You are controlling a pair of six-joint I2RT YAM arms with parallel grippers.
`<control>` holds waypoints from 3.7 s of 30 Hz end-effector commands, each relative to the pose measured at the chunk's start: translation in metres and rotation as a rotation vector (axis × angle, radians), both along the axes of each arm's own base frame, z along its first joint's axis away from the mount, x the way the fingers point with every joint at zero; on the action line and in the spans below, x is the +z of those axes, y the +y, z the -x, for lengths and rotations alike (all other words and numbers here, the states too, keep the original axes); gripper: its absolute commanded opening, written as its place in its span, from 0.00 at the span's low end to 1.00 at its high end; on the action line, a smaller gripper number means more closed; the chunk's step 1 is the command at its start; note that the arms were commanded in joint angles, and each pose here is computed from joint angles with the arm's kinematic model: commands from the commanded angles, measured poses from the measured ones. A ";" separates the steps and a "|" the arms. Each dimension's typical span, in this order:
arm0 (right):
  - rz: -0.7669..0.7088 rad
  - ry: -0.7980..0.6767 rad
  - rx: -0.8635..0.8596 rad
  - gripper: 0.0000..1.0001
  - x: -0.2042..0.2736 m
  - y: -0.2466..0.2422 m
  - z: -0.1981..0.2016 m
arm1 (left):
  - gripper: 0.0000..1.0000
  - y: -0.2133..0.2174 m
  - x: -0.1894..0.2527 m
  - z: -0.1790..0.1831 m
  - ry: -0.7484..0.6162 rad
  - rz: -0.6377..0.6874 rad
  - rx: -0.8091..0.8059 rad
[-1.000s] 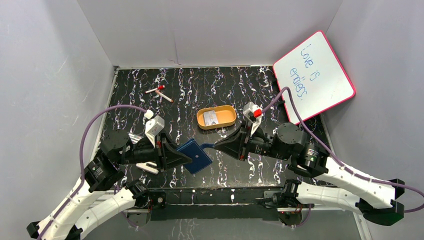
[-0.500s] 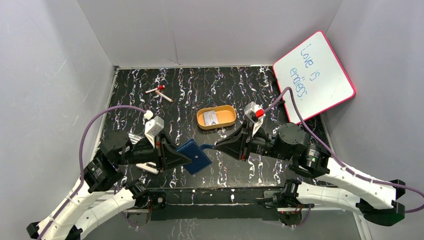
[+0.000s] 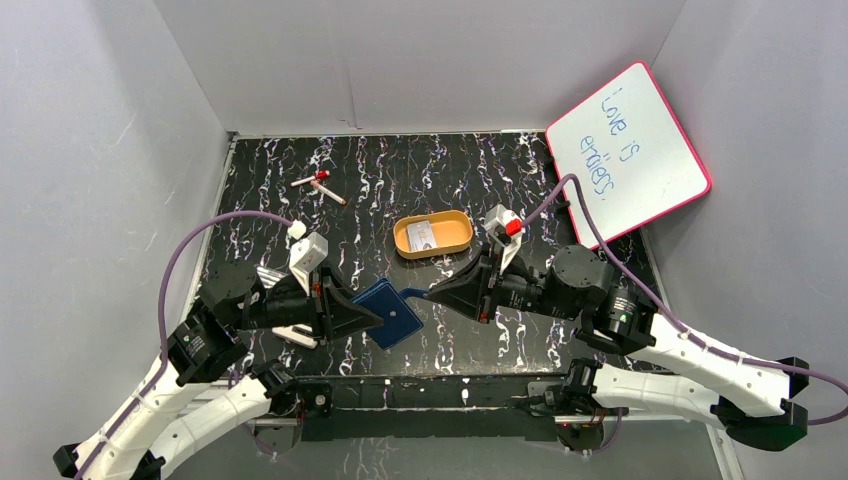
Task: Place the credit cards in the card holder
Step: Close the card holder at the center of the board.
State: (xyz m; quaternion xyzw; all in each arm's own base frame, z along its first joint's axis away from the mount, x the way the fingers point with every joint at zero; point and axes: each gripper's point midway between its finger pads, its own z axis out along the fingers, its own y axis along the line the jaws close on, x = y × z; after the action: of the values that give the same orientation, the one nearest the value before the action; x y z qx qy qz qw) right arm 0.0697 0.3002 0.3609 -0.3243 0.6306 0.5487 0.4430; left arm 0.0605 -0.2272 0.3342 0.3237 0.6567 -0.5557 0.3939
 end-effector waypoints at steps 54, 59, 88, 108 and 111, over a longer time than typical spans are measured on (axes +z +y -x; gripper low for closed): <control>0.124 0.042 -0.417 0.00 -0.084 0.050 -0.099 | 0.00 -0.007 -0.093 -0.122 0.302 -0.244 0.597; 0.134 0.084 -0.411 0.00 -0.095 0.057 -0.102 | 0.00 -0.009 -0.095 -0.124 0.299 -0.245 0.594; 0.174 0.042 -0.322 0.00 -0.101 0.065 -0.095 | 0.00 0.000 -0.082 -0.126 0.256 -0.236 0.627; 0.165 0.016 -0.275 0.00 -0.096 0.069 -0.090 | 0.00 0.003 -0.078 -0.132 0.246 -0.236 0.662; 0.162 0.018 -0.266 0.00 -0.096 0.071 -0.089 | 0.00 0.003 -0.077 -0.131 0.246 -0.235 0.661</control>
State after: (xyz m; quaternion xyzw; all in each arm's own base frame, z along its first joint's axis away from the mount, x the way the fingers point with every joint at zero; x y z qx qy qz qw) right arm 0.1682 0.3597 0.2431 -0.2577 0.7417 0.3955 0.4765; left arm 0.1839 -0.2224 0.2240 0.0735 0.8539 -0.3358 0.3907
